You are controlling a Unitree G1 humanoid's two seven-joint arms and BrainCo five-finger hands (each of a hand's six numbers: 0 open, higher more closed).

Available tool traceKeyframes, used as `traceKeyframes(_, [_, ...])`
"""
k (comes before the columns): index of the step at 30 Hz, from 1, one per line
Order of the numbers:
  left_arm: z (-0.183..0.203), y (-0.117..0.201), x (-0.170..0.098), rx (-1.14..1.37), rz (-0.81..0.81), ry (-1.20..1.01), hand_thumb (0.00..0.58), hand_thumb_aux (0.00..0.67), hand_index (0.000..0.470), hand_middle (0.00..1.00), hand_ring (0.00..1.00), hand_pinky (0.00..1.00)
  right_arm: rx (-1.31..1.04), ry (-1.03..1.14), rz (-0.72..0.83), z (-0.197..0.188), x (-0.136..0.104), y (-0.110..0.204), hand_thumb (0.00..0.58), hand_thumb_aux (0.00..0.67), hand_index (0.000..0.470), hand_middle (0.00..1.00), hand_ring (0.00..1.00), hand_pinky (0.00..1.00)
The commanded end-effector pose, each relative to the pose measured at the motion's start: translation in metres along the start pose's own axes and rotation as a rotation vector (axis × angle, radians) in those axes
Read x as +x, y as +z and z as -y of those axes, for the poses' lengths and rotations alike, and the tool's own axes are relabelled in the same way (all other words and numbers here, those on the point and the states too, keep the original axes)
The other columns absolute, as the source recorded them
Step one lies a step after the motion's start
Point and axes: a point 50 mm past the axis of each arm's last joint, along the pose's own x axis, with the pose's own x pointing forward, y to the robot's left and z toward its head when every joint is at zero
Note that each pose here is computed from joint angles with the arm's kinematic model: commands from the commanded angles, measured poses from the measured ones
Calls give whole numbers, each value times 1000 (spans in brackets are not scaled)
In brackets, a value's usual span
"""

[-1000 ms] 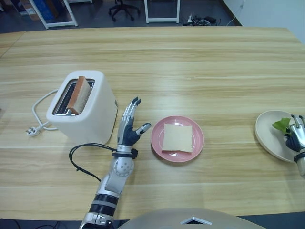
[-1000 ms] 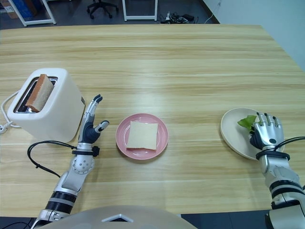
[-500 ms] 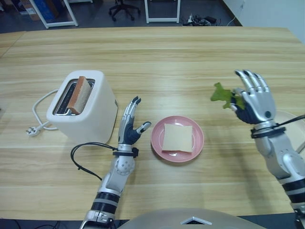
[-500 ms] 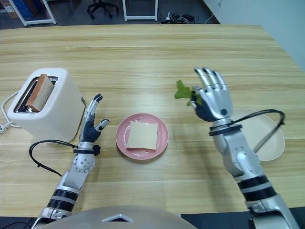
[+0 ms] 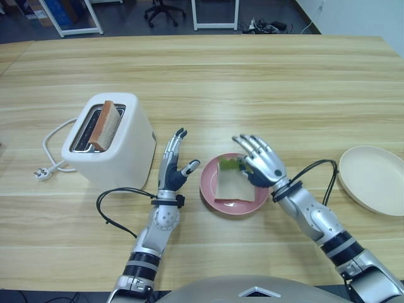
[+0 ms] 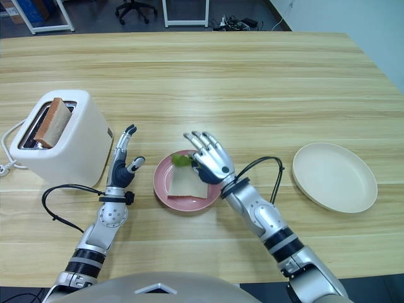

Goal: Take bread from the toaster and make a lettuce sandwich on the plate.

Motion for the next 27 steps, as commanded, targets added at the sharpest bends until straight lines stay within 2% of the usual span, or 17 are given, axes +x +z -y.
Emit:
traceKeyframes(1, [1, -1, 0, 1, -11, -1, 0, 0, 0, 0, 0, 0, -7, 48, 24, -5, -9, 4, 580, 670, 470, 0, 0, 0])
traceKeyframes(9, [1, -3, 0, 13, -16, -7, 0, 0, 0, 0, 0, 0, 32, 98, 48, -13, -13, 12, 580, 670, 470, 0, 0, 0])
traceKeyframes(10, [1, -4, 0, 15, -17, -8, 0, 0, 0, 0, 0, 0, 39, 104, 49, -14, -13, 13, 573, 599, 420, 0, 0, 0])
traceKeyframes(11, [1, -3, 0, 16, -16, -10, 0, 0, 0, 0, 0, 0, 54, 110, 49, -15, -14, 13, 508, 434, 304, 0, 0, 0])
traceKeyframes(12, [2, -3, 0, 16, -16, -11, 0, 0, 0, 0, 0, 0, 68, 114, 49, -16, -14, 14, 441, 342, 240, 0, 0, 0])
traceKeyframes(13, [2, -3, -1, 17, -16, -12, 0, 0, 0, 0, 0, 0, 88, 119, 51, -16, -16, 15, 0, 0, 0, 0, 0, 0])
traceKeyframes(19, [2, -3, -2, 19, -20, -10, 0, 0, 0, 0, 0, 0, 224, 74, 38, 1, -25, 10, 0, 0, 0, 0, 0, 0])
traceKeyframes(23, [3, 0, -2, 26, -2, -10, 0, 0, 0, 0, 0, 0, 345, 1, -22, 23, -34, -6, 0, 0, 0, 0, 0, 0])
traceKeyframes(25, [-4, 10, -1, 65, 49, 13, 0, 0, 0, 0, 0, 0, 456, -97, -81, 42, -39, -21, 0, 0, 0, 0, 0, 0])
traceKeyframes(27, [-23, 33, 2, 153, 161, 78, 0, 0, 0, 0, 0, 0, 557, -216, -142, 61, -44, -37, 0, 0, 0, 0, 0, 0])
